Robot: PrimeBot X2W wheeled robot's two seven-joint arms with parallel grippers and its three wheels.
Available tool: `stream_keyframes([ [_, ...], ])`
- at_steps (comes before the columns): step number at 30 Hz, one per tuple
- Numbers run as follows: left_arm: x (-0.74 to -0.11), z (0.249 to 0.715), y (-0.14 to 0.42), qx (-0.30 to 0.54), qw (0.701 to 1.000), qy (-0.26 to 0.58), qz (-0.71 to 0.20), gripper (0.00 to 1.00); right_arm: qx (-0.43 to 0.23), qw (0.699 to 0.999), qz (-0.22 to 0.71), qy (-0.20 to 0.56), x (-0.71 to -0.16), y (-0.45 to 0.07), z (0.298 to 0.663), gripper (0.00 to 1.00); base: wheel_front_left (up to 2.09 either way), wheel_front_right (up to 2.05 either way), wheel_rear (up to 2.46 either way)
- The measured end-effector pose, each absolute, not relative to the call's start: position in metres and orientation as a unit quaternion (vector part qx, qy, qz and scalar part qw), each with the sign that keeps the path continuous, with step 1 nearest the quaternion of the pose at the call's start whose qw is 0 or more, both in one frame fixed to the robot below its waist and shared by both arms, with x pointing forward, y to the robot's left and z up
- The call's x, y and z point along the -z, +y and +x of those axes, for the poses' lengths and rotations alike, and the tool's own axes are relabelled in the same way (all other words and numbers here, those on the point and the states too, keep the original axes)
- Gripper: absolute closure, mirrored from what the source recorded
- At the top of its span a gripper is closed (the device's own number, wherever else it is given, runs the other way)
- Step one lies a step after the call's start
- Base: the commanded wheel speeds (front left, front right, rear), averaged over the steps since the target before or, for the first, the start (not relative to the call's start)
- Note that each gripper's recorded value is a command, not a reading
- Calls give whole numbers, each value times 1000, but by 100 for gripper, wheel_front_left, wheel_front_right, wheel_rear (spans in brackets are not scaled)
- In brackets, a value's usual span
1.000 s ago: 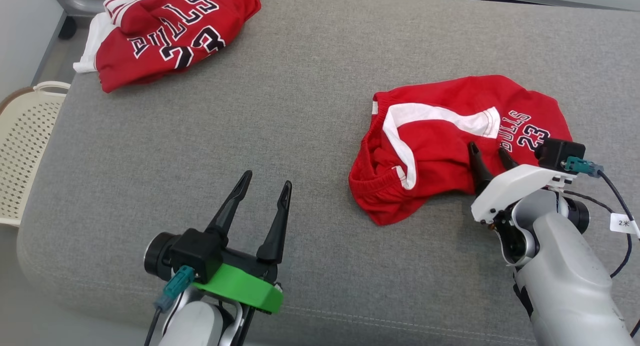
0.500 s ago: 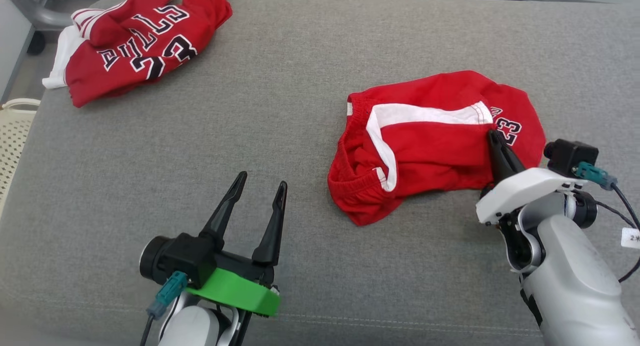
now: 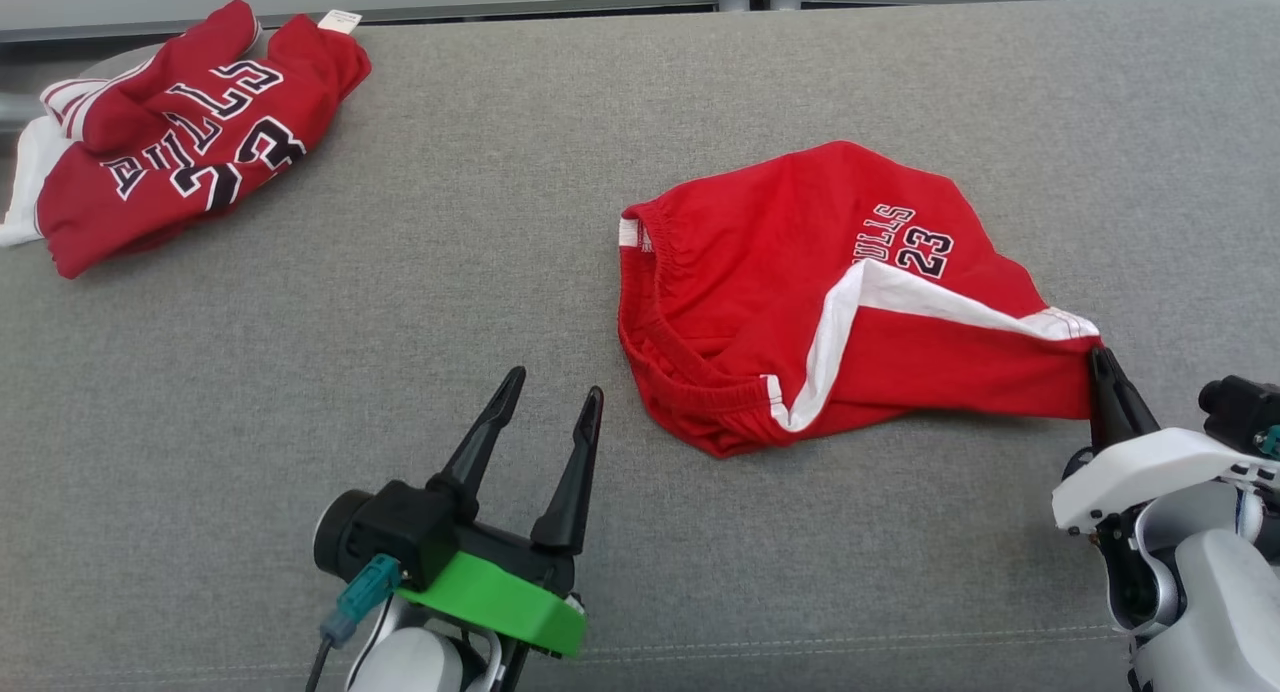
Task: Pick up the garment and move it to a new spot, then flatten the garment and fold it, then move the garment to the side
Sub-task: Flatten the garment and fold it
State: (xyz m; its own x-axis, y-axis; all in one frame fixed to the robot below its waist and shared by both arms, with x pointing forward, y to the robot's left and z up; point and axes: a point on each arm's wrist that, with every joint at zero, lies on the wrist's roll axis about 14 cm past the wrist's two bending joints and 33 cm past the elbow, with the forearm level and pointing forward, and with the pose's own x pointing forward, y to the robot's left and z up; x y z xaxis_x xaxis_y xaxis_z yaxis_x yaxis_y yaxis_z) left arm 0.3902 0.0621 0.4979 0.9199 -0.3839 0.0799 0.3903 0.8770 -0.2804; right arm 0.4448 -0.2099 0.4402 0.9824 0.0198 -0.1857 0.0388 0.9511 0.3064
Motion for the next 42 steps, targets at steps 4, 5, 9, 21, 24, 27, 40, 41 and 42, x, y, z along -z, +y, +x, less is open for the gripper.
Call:
stream_keyframes([
  [4,-494,382,40,233,960,3,-154,0,19,984,126,122,-424,-221,433,100,0,0,0],
  [5,-493,379,32,244,957,7,-156,0,21,985,117,128,-421,-223,430,100,0,0,0],
  [9,-493,375,8,283,945,15,-161,0,25,982,110,149,-407,-221,422,100,0,0,0],
  [21,-497,382,-55,390,912,47,-119,0,38,979,86,179,-387,-229,405,0,0,0,0],
  [24,-487,380,-69,411,901,83,-108,0,60,981,92,163,-392,-243,401,0,0,0,0],
  [27,-486,382,-74,415,898,99,-102,0,70,981,96,151,-396,-249,400,0,0,0,0],
  [40,-438,394,-87,410,883,227,-15,15,70,990,99,77,-437,-249,401,0,0,0,0],
  [41,-434,394,-87,409,882,234,-11,17,70,990,99,74,-439,-248,400,0,0,0,0],
  [42,-431,394,-86,408,880,241,-7,17,70,990,100,74,-440,-248,400,0,0,0,0],
])
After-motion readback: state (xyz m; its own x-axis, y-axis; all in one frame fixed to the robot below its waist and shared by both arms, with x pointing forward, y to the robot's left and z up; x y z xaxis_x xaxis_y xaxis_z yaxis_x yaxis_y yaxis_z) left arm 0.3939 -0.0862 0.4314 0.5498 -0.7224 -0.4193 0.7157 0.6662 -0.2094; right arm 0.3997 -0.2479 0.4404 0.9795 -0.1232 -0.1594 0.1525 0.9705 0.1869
